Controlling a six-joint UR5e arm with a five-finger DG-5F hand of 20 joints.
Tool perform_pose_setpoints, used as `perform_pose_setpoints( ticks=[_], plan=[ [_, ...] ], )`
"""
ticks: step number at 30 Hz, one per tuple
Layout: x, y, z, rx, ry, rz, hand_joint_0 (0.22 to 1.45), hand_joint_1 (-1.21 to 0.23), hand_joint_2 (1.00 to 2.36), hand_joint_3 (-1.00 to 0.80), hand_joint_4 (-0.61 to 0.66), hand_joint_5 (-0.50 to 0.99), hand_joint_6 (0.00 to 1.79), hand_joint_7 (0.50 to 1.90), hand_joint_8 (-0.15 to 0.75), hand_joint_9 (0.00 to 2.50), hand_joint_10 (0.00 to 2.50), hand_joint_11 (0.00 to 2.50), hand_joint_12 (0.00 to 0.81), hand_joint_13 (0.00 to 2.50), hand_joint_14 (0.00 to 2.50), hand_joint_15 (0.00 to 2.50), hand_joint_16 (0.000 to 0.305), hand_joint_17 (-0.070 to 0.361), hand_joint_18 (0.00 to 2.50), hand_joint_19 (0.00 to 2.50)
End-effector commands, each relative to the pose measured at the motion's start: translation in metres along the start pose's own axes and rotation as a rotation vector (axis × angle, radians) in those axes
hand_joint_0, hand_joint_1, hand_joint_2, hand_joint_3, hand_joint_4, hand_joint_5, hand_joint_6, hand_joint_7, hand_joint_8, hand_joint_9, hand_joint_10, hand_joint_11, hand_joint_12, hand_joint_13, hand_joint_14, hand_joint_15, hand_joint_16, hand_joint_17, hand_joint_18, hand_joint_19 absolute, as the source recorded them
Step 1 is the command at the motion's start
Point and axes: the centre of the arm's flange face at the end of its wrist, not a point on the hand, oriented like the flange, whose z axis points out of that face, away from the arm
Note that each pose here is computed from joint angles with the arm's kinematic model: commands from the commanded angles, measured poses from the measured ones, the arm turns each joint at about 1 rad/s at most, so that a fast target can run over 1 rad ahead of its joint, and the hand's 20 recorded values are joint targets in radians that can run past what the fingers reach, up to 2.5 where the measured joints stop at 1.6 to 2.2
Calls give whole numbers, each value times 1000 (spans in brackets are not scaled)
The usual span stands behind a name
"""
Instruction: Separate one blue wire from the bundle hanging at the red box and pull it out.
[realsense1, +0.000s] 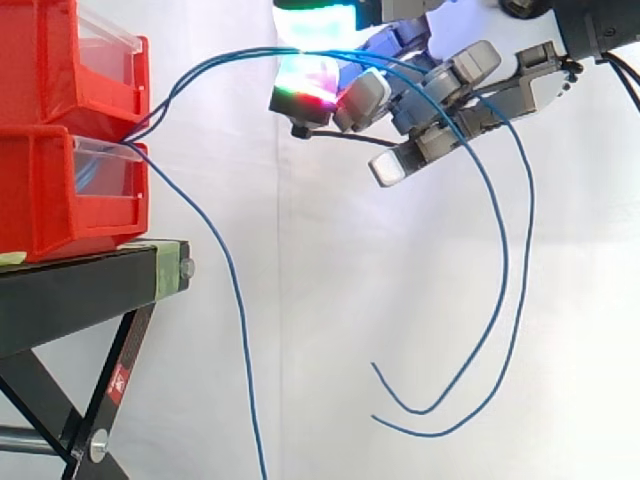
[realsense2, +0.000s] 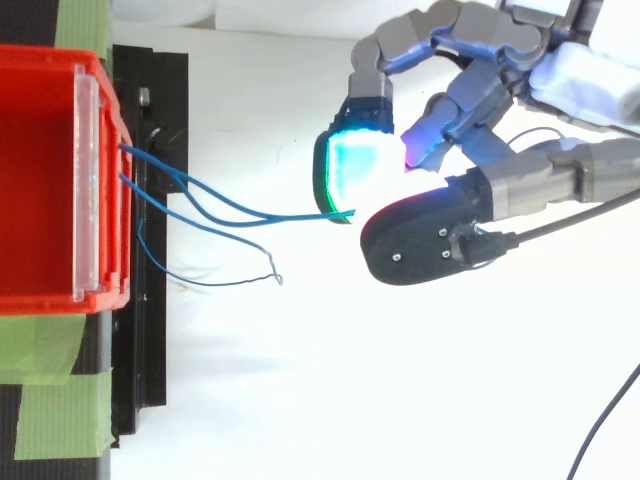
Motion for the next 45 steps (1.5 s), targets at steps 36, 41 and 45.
perform_pose_setpoints(
  ticks=[36, 41, 45],
  plan=[
    [0, 1, 0, -3, 0, 2, 609, -681, 1040, 116, 174, -180, 850, 1390, 378, 1396, 640, 1983, 373, 1382, 2440, 777, 52, 117, 1084, 1041],
    [0, 0, 0, -1, 0, 1, 605, -671, 1039, 96, 193, -184, 851, 1360, 396, 1402, 885, 1925, 369, 1377, 2500, 684, 48, 108, 1145, 1148],
    [0, 1, 0, -3, 0, 0, 606, -671, 1039, 91, 199, -185, 851, 1348, 414, 1420, 1170, 1855, 372, 1453, 2500, 640, 43, 97, 1240, 1285]
  ],
)
